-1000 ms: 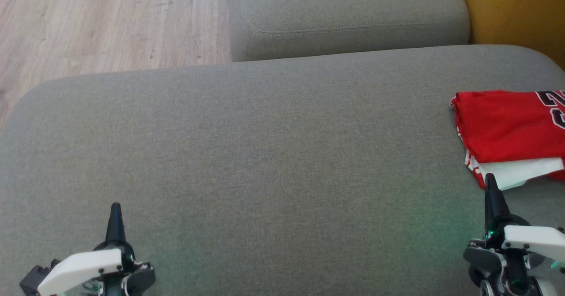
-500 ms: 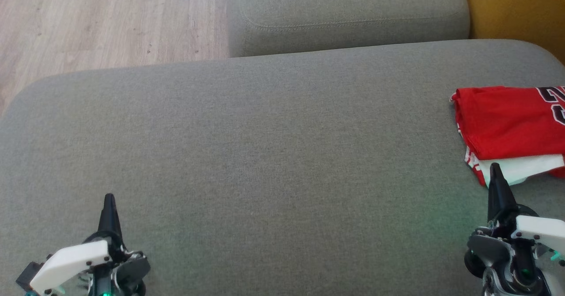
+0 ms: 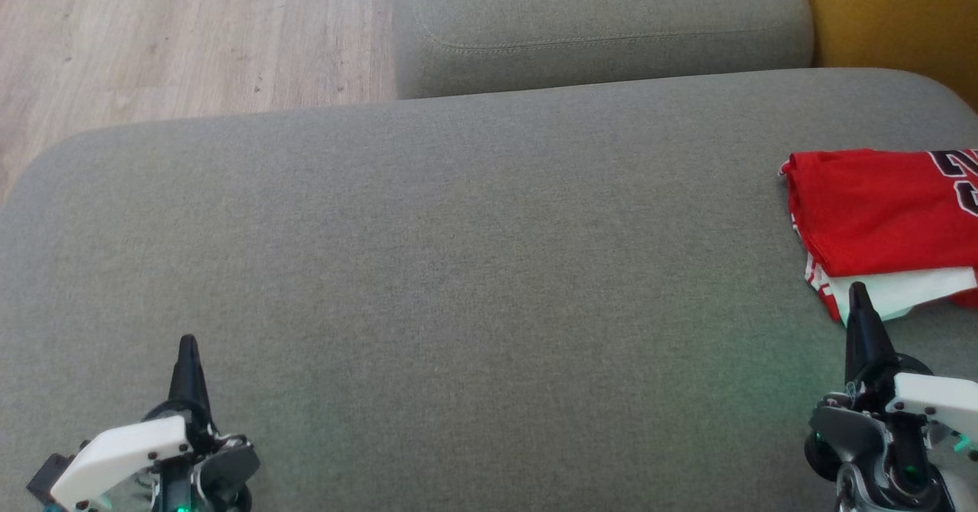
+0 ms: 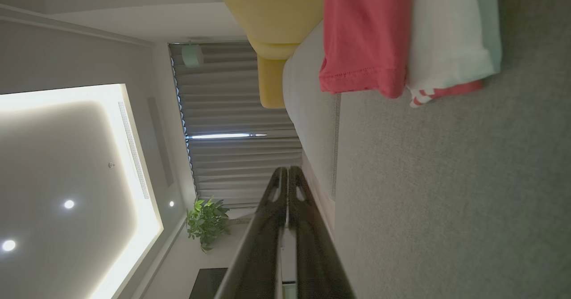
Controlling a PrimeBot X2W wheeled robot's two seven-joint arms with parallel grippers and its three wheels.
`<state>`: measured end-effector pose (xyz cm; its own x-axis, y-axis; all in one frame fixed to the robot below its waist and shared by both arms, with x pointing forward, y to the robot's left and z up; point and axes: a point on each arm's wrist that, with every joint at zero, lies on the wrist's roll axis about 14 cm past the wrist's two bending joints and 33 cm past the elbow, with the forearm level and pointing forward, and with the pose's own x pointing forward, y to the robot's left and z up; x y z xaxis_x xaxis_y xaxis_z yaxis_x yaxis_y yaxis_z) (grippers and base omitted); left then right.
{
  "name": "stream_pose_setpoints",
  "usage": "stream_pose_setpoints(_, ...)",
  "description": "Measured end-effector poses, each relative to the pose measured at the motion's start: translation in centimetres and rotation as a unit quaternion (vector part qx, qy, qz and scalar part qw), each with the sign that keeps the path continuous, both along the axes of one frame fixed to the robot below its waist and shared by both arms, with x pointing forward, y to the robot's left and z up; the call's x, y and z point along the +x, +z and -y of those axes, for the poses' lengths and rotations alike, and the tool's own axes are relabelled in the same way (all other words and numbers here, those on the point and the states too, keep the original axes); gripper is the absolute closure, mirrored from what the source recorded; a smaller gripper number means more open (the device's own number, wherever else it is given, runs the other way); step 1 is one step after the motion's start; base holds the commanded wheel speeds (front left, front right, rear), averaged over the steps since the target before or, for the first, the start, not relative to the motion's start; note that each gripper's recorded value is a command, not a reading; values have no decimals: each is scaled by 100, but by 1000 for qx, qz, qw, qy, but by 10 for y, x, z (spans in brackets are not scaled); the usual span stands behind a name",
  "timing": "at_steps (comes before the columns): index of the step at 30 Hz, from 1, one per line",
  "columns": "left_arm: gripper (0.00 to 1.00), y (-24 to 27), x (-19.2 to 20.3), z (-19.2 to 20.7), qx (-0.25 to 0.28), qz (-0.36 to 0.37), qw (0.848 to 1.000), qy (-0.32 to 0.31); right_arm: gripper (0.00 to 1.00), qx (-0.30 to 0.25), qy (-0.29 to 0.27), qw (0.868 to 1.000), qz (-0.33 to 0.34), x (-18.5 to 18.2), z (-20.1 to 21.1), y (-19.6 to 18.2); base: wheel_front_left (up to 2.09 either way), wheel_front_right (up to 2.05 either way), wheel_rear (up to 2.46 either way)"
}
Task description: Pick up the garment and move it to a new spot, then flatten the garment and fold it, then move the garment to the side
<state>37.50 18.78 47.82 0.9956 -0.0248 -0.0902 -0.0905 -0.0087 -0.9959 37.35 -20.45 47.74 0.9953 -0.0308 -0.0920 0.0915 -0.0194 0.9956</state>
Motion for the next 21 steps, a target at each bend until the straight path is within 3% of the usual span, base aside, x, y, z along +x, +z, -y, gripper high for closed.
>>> stream_pose_setpoints(21, 100, 0, 0, -1, -3, 0, 1000, 1, 100, 1, 2, 1000, 0, 0, 0, 0, 0, 0, 0)
